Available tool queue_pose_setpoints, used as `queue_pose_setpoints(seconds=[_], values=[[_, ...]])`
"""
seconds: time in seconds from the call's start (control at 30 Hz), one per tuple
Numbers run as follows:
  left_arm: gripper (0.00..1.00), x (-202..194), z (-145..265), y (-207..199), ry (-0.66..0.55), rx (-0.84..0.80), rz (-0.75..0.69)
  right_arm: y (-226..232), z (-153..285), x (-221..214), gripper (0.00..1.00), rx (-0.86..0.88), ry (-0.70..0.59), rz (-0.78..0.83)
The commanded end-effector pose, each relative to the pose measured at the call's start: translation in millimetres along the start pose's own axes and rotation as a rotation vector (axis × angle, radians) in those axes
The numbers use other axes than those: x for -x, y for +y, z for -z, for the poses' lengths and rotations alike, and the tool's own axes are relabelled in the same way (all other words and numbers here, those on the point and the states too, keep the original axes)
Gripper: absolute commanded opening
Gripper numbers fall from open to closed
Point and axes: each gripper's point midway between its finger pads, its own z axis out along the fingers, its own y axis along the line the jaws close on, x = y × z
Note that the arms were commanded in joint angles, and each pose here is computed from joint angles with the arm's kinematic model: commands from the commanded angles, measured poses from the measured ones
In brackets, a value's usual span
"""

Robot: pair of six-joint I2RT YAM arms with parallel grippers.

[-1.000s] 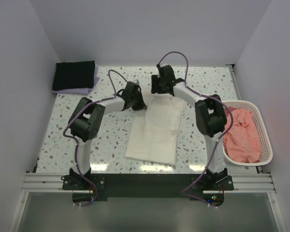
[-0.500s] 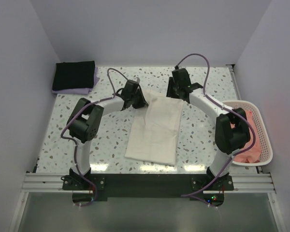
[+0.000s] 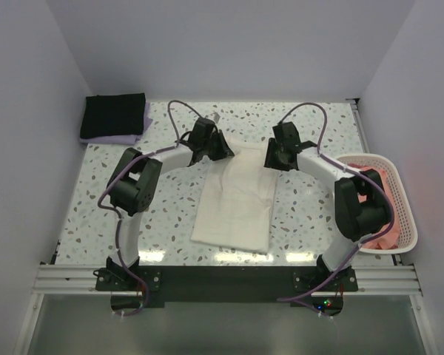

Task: Fold and stack the t-shirts
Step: Fold the tshirt

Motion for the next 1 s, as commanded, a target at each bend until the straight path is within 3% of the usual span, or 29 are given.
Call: queue_pose_setpoints(seconds=[0.0,0.37,0.97], values=[[0.11,4.0,-15.1,-8.3,-0.001,-0.068,0.002,11.2,12.4,12.9,0.44,0.056,-0.059,-0.028],[0.10,-23.1,-36.5,14.1,0.056,-0.048,0.050,9.7,-2.4,2.4,0.44,0.043,-0.021,-0.039],[0.13,36.0,8.7,-56.0,-0.056,-0.269,0.010,-0.2,-68.0,35.5,0.43,-0.024,0.016,-0.026]])
